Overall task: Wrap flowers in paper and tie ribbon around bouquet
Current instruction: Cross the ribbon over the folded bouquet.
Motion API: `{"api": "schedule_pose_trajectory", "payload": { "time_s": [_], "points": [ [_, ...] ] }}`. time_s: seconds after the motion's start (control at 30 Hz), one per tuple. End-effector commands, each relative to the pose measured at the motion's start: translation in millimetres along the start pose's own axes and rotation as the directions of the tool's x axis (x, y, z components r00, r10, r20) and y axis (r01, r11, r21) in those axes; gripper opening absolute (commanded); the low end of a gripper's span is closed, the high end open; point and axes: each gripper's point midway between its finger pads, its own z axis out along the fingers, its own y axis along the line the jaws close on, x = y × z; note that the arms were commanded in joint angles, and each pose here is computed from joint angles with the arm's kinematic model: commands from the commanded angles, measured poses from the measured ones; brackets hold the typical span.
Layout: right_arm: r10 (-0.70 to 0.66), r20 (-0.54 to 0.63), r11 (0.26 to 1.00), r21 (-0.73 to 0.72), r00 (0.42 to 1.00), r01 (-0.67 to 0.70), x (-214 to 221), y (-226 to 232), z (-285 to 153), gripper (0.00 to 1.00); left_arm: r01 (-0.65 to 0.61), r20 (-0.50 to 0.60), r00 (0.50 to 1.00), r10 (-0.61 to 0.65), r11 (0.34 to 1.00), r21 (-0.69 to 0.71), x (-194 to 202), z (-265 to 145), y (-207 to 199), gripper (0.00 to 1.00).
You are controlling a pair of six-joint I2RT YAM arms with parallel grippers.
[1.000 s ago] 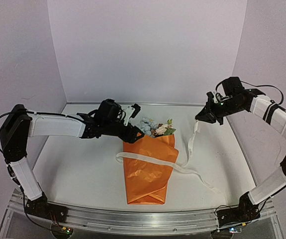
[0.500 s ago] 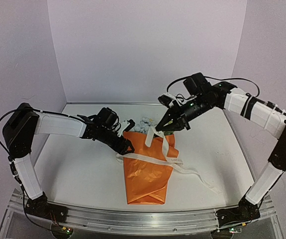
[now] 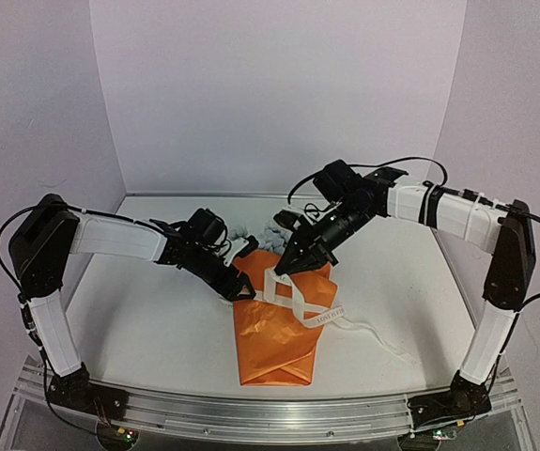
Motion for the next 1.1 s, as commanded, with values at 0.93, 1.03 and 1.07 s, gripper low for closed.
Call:
{"api": "schedule_pose_trajectory", "payload": {
  "time_s": [0.93, 1.03, 1.07],
  "points": [
    [0.199, -0.008, 0.934, 0.303, 0.98, -0.187, -11.1, -115.2, 62.6, 0.0, -0.062, 0.125, 0.99, 0.06, 0.998, 0.008, -44.4, -38.5, -26.2, 0.0],
    [0.207, 0.011, 0.917, 0.348, 0.978, -0.197, -15.5, -127.0, 63.8, 0.0, -0.066, 0.131, 0.989, 0.063, 0.998, 0.022, -46.8, -41.5, -30.0, 0.0],
    [0.208, 0.017, 0.912, 0.358, 0.978, -0.2, -17.6, -129.7, 64.5, 0.0, -0.068, 0.135, 0.989, 0.063, 0.997, 0.027, -47.7, -42.6, -31.4, 0.0]
  ]
}}
